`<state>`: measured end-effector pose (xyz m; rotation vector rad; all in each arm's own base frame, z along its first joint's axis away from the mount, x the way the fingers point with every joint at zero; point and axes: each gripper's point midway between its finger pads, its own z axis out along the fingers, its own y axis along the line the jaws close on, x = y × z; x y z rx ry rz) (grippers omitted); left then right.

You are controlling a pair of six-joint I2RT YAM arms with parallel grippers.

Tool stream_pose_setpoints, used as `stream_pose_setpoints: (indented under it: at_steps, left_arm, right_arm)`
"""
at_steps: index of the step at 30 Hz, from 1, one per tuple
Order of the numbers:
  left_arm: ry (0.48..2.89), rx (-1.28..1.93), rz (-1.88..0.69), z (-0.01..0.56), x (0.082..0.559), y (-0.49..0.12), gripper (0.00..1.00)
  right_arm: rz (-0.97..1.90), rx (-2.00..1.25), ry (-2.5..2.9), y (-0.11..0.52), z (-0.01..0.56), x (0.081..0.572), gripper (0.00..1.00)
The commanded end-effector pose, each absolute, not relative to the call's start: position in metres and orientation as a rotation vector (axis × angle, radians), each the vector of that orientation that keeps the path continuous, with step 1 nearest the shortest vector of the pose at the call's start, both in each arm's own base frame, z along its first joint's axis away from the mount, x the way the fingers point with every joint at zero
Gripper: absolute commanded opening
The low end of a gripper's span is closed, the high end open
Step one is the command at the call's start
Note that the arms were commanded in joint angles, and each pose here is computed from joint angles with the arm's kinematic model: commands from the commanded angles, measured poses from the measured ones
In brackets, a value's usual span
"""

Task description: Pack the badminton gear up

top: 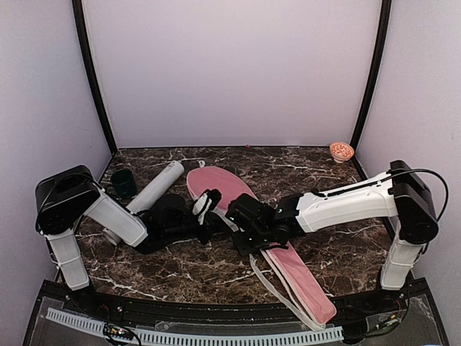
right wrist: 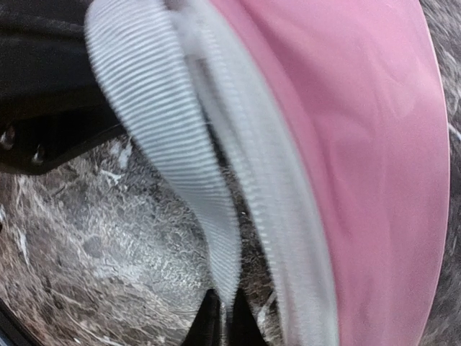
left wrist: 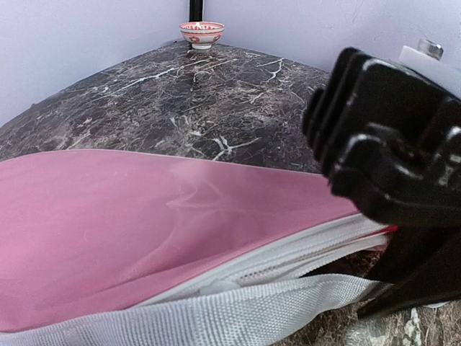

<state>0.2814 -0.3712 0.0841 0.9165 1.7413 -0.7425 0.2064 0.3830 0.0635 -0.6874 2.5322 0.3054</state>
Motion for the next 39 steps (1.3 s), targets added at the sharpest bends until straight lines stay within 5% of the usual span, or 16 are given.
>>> stream_pose_setpoints:
  at_steps: [1, 10, 23, 39]
  left_arm:
    - [1.636, 0.885, -0.781, 0.122, 0.283, -0.378, 0.0]
    - [1.643, 0.895, -0.776, 0.116, 0.281, -0.376, 0.0]
    - [1.639, 0.905, -0.775, 0.115, 0.279, -0.375, 0.0]
    - [1.644, 0.899, -0.761, 0.116, 0.283, -0.376, 0.0]
  right_arm:
    - [0.374, -0.648, 2.469, 0.391, 0.09, 0.208, 0.0]
    - [0.664, -0.624, 2.319, 0.386, 0.195, 0.207, 0.0]
    - [0.511, -0.454, 2.495, 0.293, 0.132, 0.241, 0.0]
    - [0.831, -0.719, 2.571, 0.303, 0.138, 0.196, 0.0]
